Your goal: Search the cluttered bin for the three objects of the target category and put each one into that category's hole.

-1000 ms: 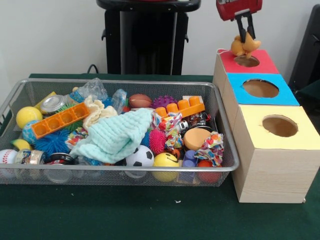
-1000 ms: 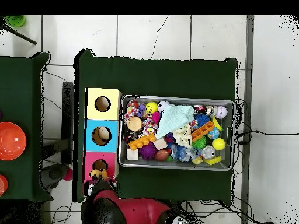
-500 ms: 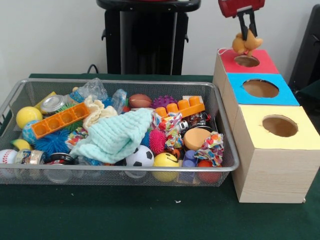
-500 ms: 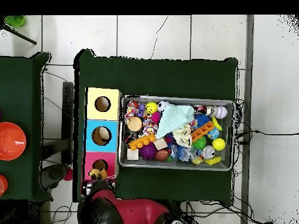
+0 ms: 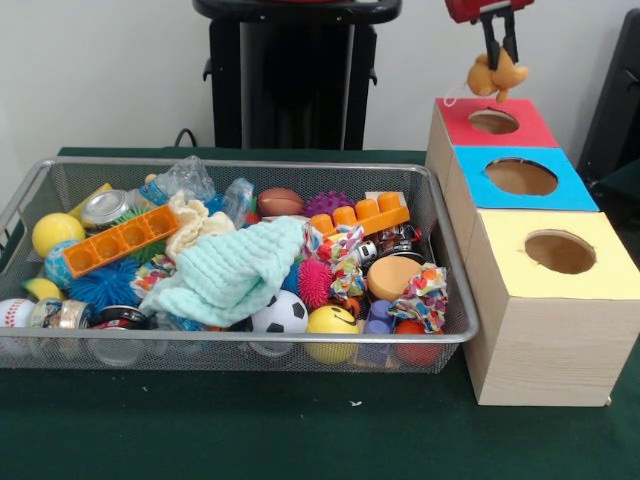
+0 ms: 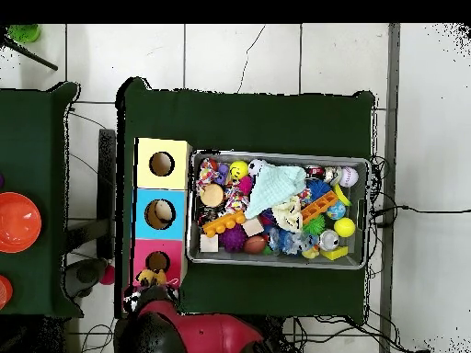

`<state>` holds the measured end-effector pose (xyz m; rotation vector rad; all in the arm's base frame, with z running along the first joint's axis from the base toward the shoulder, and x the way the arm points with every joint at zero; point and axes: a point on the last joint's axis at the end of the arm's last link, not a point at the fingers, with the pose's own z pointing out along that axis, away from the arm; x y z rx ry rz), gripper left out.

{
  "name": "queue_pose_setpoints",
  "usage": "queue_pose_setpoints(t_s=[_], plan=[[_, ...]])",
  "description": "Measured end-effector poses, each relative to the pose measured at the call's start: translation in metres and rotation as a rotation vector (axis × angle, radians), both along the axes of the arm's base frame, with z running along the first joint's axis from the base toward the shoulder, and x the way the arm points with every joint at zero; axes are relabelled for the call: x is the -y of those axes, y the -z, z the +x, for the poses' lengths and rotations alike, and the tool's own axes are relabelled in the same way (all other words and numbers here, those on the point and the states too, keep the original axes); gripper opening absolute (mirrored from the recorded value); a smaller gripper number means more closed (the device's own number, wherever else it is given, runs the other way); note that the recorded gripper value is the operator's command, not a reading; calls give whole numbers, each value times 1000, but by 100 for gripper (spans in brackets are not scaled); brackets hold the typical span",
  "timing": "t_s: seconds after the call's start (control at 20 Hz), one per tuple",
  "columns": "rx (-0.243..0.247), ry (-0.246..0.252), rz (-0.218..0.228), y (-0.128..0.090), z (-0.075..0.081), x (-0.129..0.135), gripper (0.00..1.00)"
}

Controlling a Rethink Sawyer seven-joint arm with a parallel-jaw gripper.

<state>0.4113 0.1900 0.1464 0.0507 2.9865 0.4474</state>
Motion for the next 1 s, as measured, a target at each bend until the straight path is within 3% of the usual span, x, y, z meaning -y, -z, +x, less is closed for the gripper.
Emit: queue_pose_setpoints(t_s=[0.6, 1.0], plan=[[-1, 0, 4, 1, 3, -2, 0], [-9, 12, 21, 13, -1, -4, 0]])
